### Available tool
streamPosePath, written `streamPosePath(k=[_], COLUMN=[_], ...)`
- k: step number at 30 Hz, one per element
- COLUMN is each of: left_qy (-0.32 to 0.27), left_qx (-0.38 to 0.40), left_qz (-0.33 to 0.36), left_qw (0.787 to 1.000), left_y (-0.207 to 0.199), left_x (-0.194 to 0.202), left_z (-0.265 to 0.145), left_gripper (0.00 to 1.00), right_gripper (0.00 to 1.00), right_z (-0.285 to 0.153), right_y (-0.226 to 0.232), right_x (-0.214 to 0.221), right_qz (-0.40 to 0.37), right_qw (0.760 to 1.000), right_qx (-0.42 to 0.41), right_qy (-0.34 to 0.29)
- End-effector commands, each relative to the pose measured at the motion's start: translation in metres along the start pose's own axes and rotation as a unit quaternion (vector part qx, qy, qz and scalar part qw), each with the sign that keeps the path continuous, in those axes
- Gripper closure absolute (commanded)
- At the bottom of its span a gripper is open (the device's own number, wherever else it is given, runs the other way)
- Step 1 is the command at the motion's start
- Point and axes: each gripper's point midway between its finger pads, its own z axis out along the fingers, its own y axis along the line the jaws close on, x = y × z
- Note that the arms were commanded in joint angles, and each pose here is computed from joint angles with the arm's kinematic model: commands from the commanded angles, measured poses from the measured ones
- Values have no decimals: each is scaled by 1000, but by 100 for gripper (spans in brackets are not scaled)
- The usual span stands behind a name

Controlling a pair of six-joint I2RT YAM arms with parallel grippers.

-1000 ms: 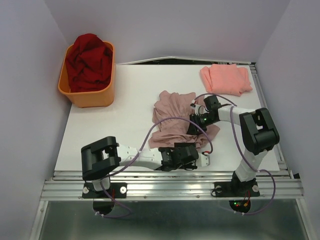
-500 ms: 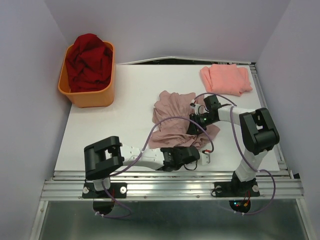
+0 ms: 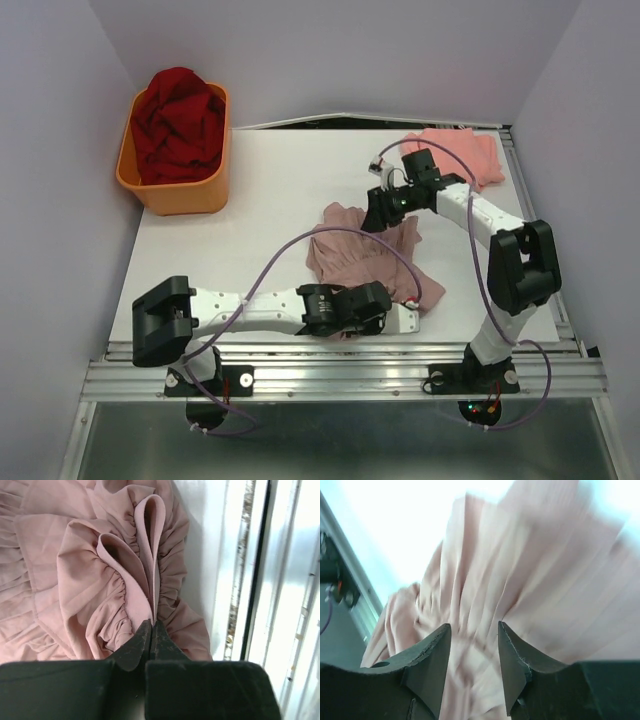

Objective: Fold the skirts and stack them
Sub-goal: Fold the skirt

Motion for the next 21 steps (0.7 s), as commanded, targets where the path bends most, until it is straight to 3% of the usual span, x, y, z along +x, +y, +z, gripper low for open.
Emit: streamPosePath(k=[1, 6, 12, 21], left_qy=[-27, -49, -67, -73], left_qx=[62, 112, 131, 118], left_qz=[-16, -21, -8, -10], left_qw=[998, 992, 989, 990], left_y=[-19, -27, -21, 48], left_x=[-8, -25, -44, -50], left_z=[-21, -34, -46, -52], left_gripper=[100, 100, 100, 100], right_gripper=[52, 52, 56, 78], right_z=[0, 28, 66, 67], right_y=[-19, -57, -86, -36], right_x=[-40, -45, -4, 48], right_qz=[-53, -46, 9, 31], right_qw=[998, 998, 997, 989], right_qx=[21, 40, 18, -89], right_qy=[-9, 18, 78, 117])
